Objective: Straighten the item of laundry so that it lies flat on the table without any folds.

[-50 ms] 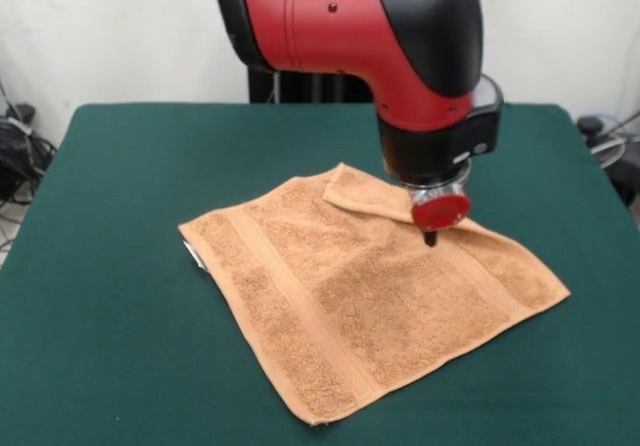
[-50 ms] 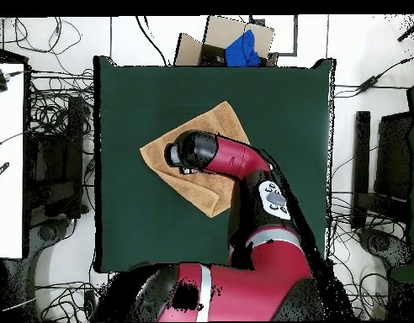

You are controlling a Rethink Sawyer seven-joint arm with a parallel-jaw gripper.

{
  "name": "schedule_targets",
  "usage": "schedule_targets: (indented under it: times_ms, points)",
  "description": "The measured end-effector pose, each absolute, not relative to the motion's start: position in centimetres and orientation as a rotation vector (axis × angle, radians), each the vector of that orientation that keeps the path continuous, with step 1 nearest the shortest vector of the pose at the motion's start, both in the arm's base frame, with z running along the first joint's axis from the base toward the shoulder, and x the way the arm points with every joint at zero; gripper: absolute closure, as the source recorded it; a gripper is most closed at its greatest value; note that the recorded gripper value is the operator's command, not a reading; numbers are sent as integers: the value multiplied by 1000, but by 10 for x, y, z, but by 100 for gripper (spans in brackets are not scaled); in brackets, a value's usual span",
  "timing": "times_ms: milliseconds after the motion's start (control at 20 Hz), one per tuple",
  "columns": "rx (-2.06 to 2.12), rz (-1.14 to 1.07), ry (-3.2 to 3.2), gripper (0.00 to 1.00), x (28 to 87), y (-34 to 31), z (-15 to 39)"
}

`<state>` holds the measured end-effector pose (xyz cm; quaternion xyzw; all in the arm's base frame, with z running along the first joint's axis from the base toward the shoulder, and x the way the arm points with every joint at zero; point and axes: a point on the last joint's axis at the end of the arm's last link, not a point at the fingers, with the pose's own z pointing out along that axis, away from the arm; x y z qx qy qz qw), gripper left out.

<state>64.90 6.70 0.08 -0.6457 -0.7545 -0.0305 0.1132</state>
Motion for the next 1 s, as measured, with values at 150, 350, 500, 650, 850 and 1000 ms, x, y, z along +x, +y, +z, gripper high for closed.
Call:
schedule_targets:
  times_ms: [150, 350, 500, 650, 850, 1000]
  points:
    - [-1902, -129, -2179, 100, 651, 72, 8]
    - [-1905, -187, -2113, 100, 649, 83, 22]
    - [-1887, -202, -2082, 100, 637, 95, 34]
    - [-1857, -190, -2071, 100, 621, 108, 41]
    - [-1836, -174, -2064, 100, 605, 117, 37]
    - [-1836, -172, -2072, 100, 598, 123, 30]
